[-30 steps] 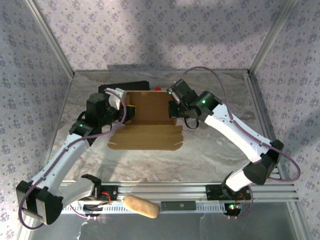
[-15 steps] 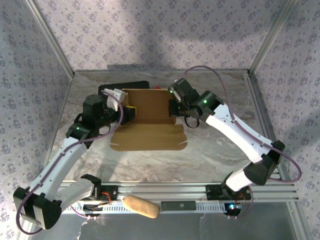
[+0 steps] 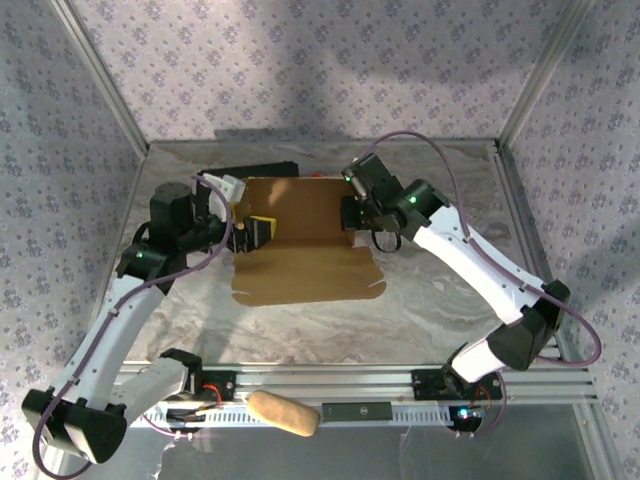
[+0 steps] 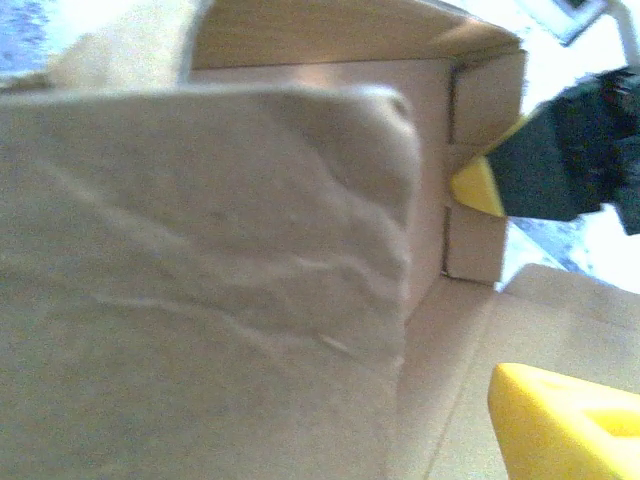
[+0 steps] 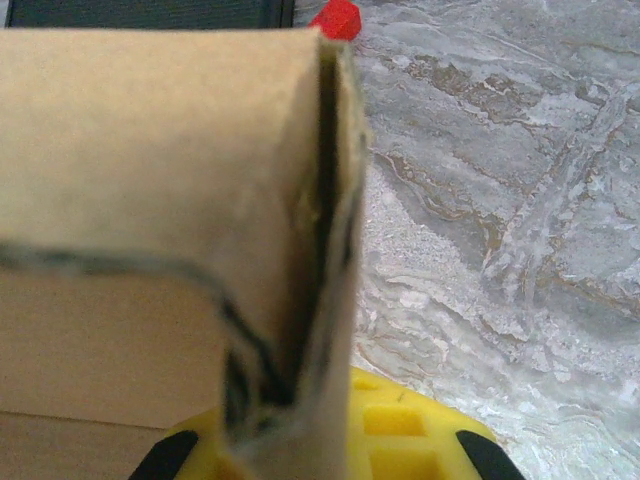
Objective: Fold the paper box
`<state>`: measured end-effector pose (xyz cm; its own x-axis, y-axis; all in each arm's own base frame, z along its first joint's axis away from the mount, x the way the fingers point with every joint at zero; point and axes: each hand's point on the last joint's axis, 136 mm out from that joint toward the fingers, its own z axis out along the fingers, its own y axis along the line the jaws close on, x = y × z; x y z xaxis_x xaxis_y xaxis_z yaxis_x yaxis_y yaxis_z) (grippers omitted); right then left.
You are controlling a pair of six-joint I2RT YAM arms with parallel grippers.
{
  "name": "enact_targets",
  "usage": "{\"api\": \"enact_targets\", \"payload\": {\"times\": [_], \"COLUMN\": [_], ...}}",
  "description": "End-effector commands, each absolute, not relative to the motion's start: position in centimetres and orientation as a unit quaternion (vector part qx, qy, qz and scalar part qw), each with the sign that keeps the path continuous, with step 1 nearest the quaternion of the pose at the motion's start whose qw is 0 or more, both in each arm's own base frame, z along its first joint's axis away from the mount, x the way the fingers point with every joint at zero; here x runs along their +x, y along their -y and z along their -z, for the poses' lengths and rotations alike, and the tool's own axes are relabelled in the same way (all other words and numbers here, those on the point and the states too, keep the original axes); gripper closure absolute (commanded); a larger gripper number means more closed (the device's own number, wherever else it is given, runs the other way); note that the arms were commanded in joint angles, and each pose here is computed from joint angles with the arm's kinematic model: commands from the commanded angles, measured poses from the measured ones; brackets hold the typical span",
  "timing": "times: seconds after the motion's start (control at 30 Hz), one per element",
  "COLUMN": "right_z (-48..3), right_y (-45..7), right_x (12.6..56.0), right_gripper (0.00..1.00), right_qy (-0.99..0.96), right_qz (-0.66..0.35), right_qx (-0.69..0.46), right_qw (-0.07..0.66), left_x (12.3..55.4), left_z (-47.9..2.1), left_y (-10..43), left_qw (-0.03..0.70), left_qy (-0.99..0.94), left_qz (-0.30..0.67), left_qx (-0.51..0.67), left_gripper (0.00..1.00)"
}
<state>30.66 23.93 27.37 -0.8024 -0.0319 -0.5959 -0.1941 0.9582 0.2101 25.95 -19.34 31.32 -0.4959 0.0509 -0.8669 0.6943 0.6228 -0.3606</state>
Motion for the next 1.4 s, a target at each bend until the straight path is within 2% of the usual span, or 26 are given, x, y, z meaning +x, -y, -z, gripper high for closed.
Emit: {"api": "enact_targets", "payload": {"times": [0.0, 0.3, 0.5, 0.7, 1.0, 1.37], "right_z": [-27.0, -27.4, -27.6, -28.1, -28.4, -28.1], "right_y": [-23.7, -22.6, -22.2, -22.1, -22.5, -23.1], "right_x": [30.9, 31.3, 31.2, 31.0, 30.9, 31.0], "right_gripper": [1.00, 1.00, 1.00, 1.00, 1.00, 1.00], "right_qy": [-0.941, -0.936, -0.934, -0.931, -0.929, -0.931], "right_qz": [-0.136, -0.167, -0.181, -0.190, -0.201, -0.190], "right_qx": [-0.075, -0.083, -0.084, -0.089, -0.095, -0.095], "right_qw": [0.299, 0.298, 0.296, 0.298, 0.297, 0.296], "left_x": [23.8, 23.4, 24.8, 26.0, 25.6, 25.3], "left_z": [-33.9, -36.5, -35.9, -35.0, -35.1, -34.6], "left_y": [20.4, 18.2, 17.3, 15.8, 16.3, 18.0], "left_qw": [0.438, 0.470, 0.460, 0.472, 0.446, 0.437], "left_qy": [-0.751, -0.723, -0.718, -0.742, -0.725, -0.729], "left_qz": [0.409, 0.439, 0.467, 0.430, 0.479, 0.475], "left_qx": [0.278, 0.254, 0.233, 0.204, 0.213, 0.227], "left_gripper": [0.17, 0.17, 0.36, 0.36, 0.37, 0.45]}}
